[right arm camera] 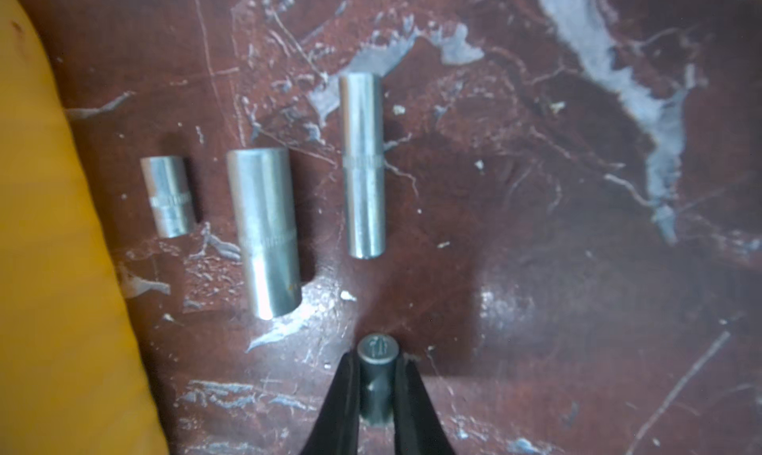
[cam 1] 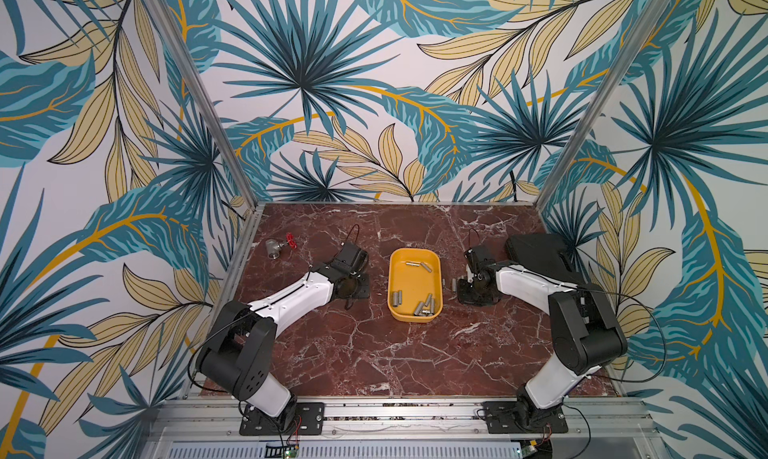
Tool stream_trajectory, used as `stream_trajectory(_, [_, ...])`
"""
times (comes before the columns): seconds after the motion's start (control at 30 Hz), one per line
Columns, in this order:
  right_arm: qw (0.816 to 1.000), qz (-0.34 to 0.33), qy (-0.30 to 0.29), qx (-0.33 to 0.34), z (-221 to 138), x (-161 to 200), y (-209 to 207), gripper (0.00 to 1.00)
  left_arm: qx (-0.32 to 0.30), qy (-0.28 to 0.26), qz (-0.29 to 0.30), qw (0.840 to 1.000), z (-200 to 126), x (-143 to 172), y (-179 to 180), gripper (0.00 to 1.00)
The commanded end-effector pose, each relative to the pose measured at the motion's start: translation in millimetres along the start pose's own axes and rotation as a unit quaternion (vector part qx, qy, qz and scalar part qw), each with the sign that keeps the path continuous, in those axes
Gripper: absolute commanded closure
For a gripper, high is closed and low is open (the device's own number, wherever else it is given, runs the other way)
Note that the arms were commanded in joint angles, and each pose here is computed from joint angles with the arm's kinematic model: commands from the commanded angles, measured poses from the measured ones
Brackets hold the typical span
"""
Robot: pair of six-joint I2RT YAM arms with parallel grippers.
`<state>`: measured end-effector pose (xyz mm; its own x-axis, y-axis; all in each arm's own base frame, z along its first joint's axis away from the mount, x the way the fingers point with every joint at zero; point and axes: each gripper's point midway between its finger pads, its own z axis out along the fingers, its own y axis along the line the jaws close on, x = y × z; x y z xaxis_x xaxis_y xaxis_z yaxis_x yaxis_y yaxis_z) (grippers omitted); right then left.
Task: Take out the socket from the storage box
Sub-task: Place the socket head at the center of the board.
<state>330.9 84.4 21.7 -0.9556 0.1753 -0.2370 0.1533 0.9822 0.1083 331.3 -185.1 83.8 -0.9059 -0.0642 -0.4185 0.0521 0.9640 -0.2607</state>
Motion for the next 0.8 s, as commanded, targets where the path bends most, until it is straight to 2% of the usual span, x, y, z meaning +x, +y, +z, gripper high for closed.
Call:
stream_trajectory(0.0, [1.000,-0.001,0.008,0.014,5,3,-6,0.83,0.013,-0.024,-0.004,1.000,-8,-18,-15,0.59])
stream_trajectory(0.2, [1.000,-0.001,0.007,0.010,3,3,-5,0.73,0.021,-0.027,0.001,0.999,-10,-20,-23,0.58])
stream_trajectory(0.33, [1.000,0.002,0.003,0.001,-1,0,-2,0.70,0.029,-0.030,0.008,0.999,-12,-23,-30,0.57])
stream_trajectory(0.77, [1.000,-0.001,-0.018,-0.011,-24,-10,4,0.68,0.051,-0.038,0.053,0.997,-18,-45,-70,0.56])
